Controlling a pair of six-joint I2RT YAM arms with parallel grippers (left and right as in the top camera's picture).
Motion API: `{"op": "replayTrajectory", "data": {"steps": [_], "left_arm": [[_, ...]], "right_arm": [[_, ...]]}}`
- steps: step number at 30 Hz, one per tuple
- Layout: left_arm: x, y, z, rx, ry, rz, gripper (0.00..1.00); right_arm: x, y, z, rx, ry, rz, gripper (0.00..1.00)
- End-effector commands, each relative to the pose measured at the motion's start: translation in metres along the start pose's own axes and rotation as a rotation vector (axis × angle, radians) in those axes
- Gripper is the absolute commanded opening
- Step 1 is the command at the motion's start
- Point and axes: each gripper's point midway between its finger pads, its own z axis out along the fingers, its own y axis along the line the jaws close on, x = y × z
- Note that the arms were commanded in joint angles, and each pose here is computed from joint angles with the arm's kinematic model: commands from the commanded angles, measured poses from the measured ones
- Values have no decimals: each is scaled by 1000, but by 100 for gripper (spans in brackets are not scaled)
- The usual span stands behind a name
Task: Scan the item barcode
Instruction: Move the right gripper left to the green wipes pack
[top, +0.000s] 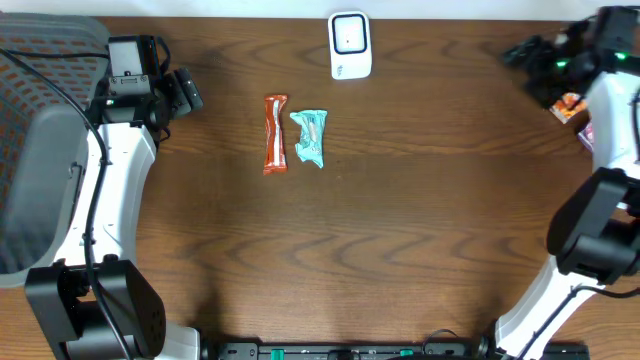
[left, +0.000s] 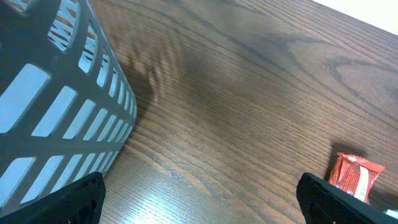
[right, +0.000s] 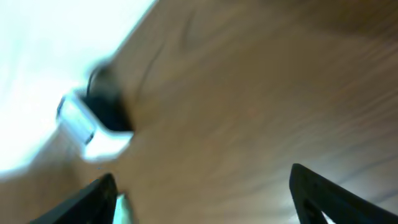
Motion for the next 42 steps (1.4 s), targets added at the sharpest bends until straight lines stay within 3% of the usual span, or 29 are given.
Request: {"op": "replayTrajectory", "data": {"steps": [1,3,11,28,42], "left_arm": [[-1,3,1,-12,0,-12,98],[-1,3,1,-12,0,-12,98],[-1,3,1,-12,0,-12,98],[-1,3,1,-12,0,-12,98],[-1,3,1,-12,0,-12,98]], "right_arm": [[44,38,22,-99,144,-163,90],[65,50,31,-92,194,-218,99],[116,78,65,68,235,-379,99],[207,163,108,-33,285,-628,99],[252,180,126,109,217,-798,99]]}}
